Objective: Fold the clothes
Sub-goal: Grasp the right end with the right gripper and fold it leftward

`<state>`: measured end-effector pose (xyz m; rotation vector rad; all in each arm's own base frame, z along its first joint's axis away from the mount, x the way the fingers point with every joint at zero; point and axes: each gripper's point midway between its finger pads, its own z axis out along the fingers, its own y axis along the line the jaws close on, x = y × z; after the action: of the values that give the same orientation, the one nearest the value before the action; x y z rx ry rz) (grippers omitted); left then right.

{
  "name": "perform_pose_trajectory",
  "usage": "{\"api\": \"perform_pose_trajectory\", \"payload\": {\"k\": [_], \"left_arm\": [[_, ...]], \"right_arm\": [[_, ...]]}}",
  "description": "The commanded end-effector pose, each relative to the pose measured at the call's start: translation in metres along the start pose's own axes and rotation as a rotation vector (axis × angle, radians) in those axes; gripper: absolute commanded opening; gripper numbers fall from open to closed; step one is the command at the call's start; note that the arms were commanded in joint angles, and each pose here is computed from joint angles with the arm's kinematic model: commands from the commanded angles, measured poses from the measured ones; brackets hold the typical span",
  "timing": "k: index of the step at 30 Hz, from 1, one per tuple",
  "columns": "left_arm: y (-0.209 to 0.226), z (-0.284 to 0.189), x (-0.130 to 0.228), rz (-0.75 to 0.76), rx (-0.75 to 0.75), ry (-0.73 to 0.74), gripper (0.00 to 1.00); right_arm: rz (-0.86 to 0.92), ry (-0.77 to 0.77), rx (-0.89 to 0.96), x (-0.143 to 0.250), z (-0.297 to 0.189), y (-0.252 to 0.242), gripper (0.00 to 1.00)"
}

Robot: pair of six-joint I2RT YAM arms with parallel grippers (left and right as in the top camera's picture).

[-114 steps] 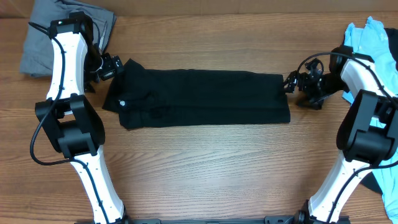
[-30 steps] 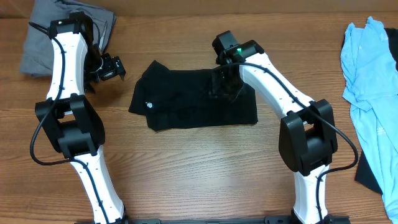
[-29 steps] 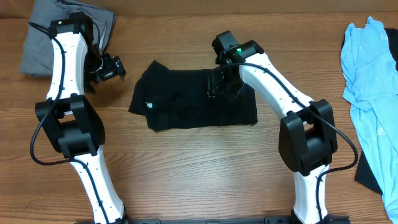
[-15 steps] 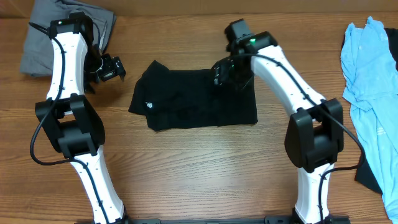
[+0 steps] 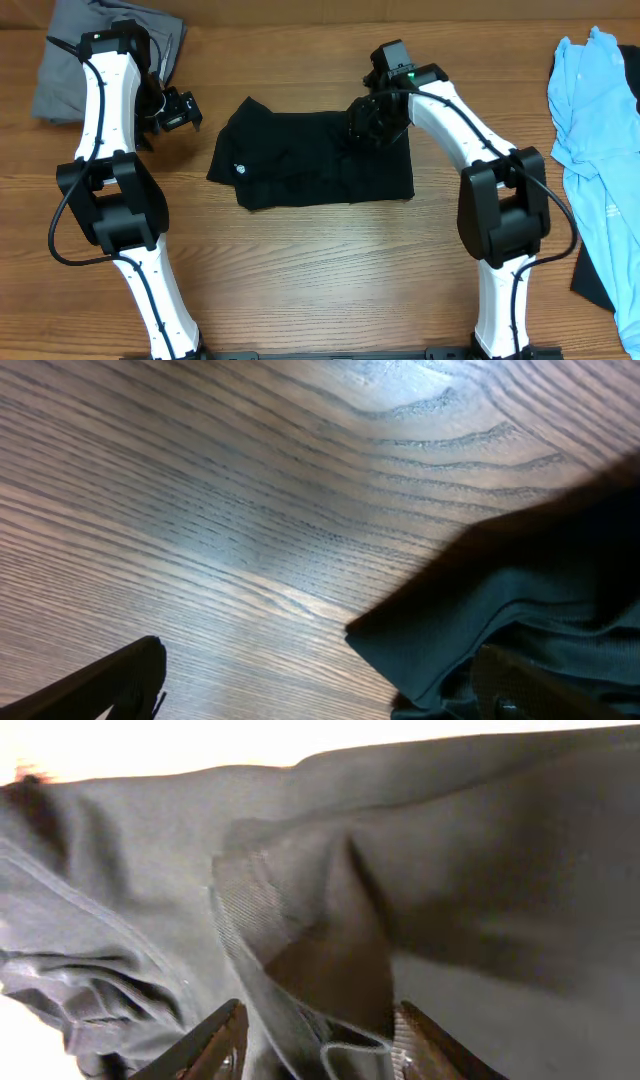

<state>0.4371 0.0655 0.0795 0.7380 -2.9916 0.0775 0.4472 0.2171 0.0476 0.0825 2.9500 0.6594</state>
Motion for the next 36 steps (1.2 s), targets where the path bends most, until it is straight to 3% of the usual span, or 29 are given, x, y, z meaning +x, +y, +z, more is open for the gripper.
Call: {"api": "perform_pose_trajectory", "payload": {"k": [1, 9, 14, 18, 21, 24, 26, 30, 36], "left_arm": [[-0.002, -0.006, -0.001, 0.013, -0.005, -0.017, 1.00], [-0.002, -0.006, 0.000, 0.028, -0.007, -0.010, 1.00], [-0.002, -0.006, 0.000, 0.028, -0.007, -0.010, 1.00], [-0.002, -0.006, 0.000, 0.028, -0.008, -0.010, 1.00], [-0.002, -0.006, 0.000, 0.028, -0.008, -0.010, 1.00], [-0.002, -0.006, 0.000, 0.028, -0.007, -0.011, 1.00], [-0.002, -0.006, -0.001, 0.028, -0.006, -0.014, 1.00], [-0.003, -0.006, -0.002, 0.028, -0.003, -0.022, 1.00], [-0.003, -0.006, -0.002, 0.028, -0.004, -0.021, 1.00]], "right_arm": [[-0.016, 0.039, -0.087, 0.009, 0.010, 0.020, 0.48], [-0.059, -0.008, -0.145, 0.003, 0.017, 0.050, 0.35], [-0.096, -0.073, -0.195, -0.005, 0.019, 0.078, 0.18], [-0.081, -0.150, -0.084, -0.023, -0.011, 0.067, 0.06], [-0.095, -0.228, 0.027, -0.037, -0.058, 0.051, 0.08], [-0.047, -0.265, 0.147, -0.039, -0.095, 0.023, 0.18], [0.004, -0.210, 0.198, -0.029, -0.100, -0.003, 0.19], [0.037, -0.086, 0.211, -0.004, -0.074, -0.027, 0.15], [0.045, 0.051, 0.059, 0.035, -0.022, -0.021, 0.13]]}}
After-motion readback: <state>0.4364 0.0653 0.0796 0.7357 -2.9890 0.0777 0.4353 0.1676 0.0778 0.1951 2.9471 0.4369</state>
